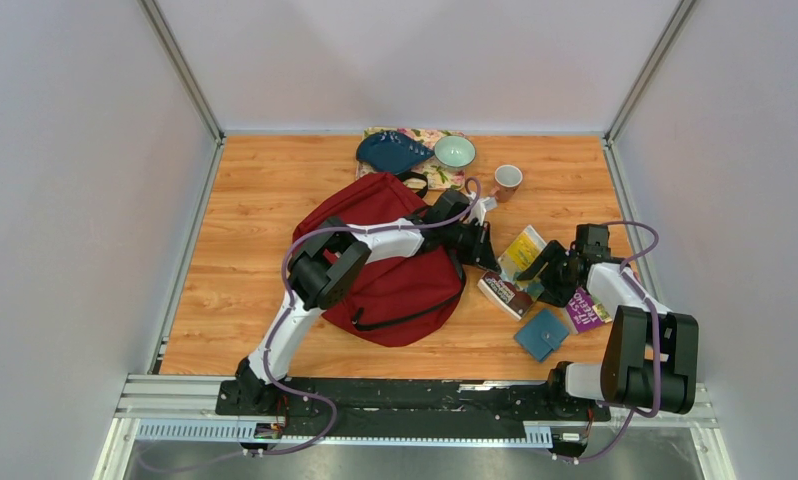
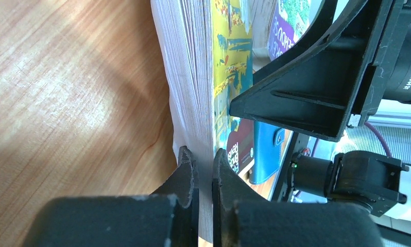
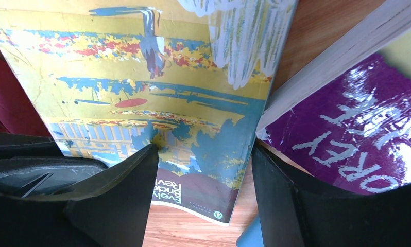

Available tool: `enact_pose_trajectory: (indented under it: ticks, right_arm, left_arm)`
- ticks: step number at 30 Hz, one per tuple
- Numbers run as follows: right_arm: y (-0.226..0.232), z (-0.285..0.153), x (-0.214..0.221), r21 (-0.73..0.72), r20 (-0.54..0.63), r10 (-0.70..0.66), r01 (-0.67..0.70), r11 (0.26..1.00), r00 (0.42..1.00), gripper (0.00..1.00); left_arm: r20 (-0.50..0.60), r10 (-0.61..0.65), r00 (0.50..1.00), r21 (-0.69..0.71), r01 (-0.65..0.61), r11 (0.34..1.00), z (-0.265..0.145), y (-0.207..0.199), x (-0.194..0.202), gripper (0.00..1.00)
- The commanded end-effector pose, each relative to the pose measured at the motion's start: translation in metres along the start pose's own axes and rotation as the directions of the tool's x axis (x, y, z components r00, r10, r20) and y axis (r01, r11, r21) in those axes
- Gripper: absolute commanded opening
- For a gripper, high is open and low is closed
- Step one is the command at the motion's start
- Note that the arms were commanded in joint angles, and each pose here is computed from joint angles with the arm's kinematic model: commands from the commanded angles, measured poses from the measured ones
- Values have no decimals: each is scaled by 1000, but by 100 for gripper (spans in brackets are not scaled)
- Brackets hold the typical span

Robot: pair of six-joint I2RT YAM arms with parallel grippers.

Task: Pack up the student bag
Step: Pick up the book from the center of the board.

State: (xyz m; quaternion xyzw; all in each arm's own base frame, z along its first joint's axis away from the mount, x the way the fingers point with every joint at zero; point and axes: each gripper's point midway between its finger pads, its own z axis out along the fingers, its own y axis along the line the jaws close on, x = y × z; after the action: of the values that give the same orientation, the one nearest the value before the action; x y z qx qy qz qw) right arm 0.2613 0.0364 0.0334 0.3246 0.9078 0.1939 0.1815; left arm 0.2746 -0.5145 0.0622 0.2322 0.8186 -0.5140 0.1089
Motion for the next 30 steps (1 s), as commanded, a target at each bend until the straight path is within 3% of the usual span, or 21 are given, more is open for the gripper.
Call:
enact_pose_trajectory:
  ticks: [1,6,12,18,25,30]
  right_arm:
    - [47,-10,-17,-176,31,-48,53,983,998,68]
    - [56,-24,-25,-186,65,-65,76,980,996,68]
    - [62,-47,-32,-195,133,-71,96,976,989,70]
    - [76,-78,-34,-293,210,-82,143,945,974,72]
    - [126,-124,-10,-570,241,-163,275,774,957,73]
    - [146,-142,1,-647,248,-220,331,687,943,74]
  left_arm:
    - [15,143,990,155,-143,977,0,-70,-1,0]
    - [117,201,973,58,-208,976,-28,-76,-23,0]
    - [247,229,942,39,-246,969,-74,-96,-46,0]
    - [377,246,893,42,-282,959,-121,-123,-62,0]
    - [498,191,846,77,-263,962,-170,-132,-64,0]
    - [585,94,806,206,-259,943,-204,-155,-63,0]
